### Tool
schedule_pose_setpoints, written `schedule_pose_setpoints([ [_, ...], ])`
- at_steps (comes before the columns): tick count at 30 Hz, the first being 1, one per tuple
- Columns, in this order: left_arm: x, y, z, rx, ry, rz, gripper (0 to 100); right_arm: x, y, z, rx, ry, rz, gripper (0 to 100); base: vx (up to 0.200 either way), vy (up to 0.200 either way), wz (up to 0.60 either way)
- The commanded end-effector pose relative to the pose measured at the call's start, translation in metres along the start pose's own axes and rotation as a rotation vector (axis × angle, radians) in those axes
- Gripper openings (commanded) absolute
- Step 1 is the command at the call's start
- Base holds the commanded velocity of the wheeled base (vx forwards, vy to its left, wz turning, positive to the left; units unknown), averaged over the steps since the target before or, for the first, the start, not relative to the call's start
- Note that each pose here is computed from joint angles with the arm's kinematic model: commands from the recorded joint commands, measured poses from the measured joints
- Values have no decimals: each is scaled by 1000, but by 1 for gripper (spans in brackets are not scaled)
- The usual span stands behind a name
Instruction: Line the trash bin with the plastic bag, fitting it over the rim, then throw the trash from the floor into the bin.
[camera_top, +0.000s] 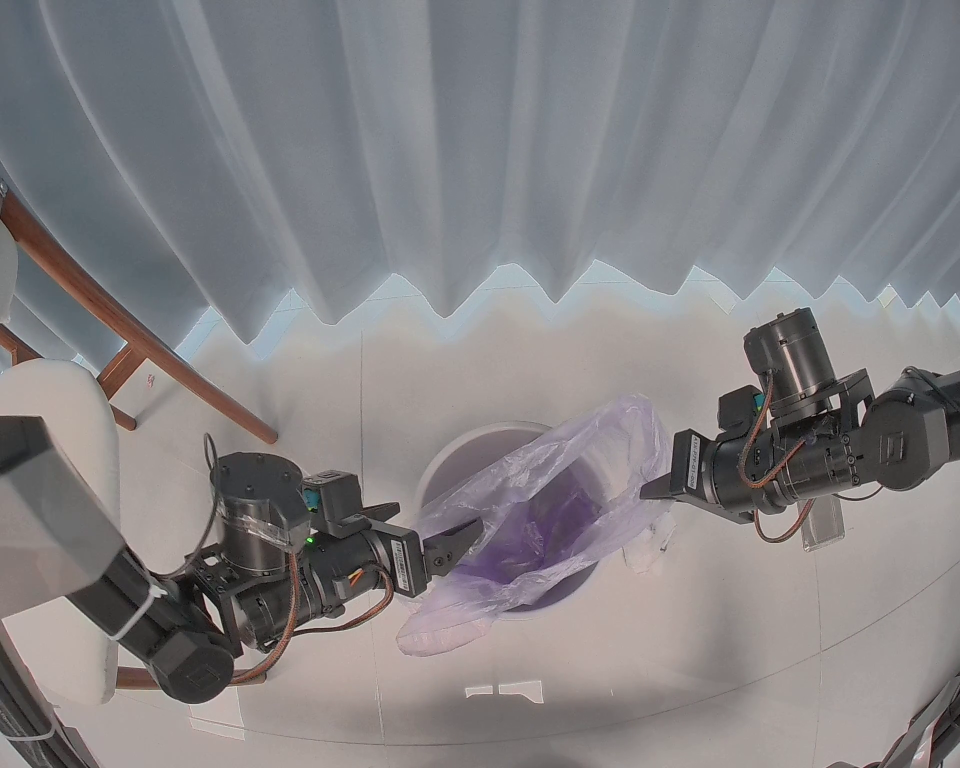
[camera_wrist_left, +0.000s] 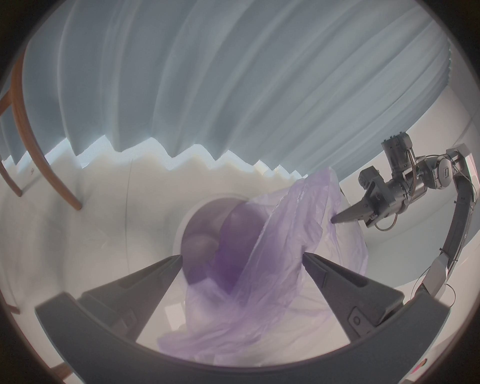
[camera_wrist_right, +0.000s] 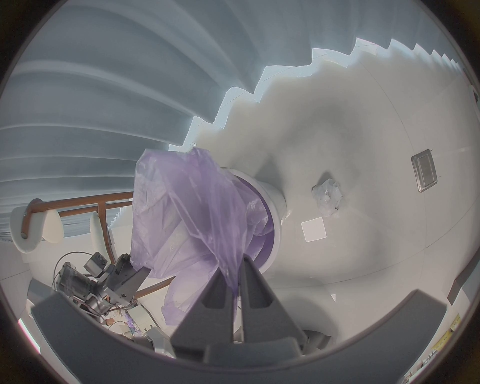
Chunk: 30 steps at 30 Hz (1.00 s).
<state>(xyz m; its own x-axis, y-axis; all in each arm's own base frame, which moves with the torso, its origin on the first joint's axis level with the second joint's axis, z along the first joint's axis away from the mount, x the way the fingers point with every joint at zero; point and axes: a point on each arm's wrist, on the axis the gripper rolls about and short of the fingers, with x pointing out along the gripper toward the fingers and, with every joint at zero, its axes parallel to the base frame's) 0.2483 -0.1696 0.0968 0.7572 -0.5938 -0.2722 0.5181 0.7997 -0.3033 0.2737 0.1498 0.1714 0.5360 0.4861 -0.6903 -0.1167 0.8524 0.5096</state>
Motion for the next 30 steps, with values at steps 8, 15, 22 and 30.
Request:
schedule_pose_setpoints([
  [8,6,35,-49,28,52,3,100,-6,0,0,1,-9,6,0,0,0,0],
  [15,-8,47,-46,13,37,49,100,-5,0,-1,1,-6,5,0,0,0,0],
  [22,-9,49,-44,15,0,52,100,-7,1,2,2,-22,12,0,0,0,0],
  [30,-28,26,-13,-59,-88,-15,100,-33,10,22,-12,-100,104,0,0,0,0],
])
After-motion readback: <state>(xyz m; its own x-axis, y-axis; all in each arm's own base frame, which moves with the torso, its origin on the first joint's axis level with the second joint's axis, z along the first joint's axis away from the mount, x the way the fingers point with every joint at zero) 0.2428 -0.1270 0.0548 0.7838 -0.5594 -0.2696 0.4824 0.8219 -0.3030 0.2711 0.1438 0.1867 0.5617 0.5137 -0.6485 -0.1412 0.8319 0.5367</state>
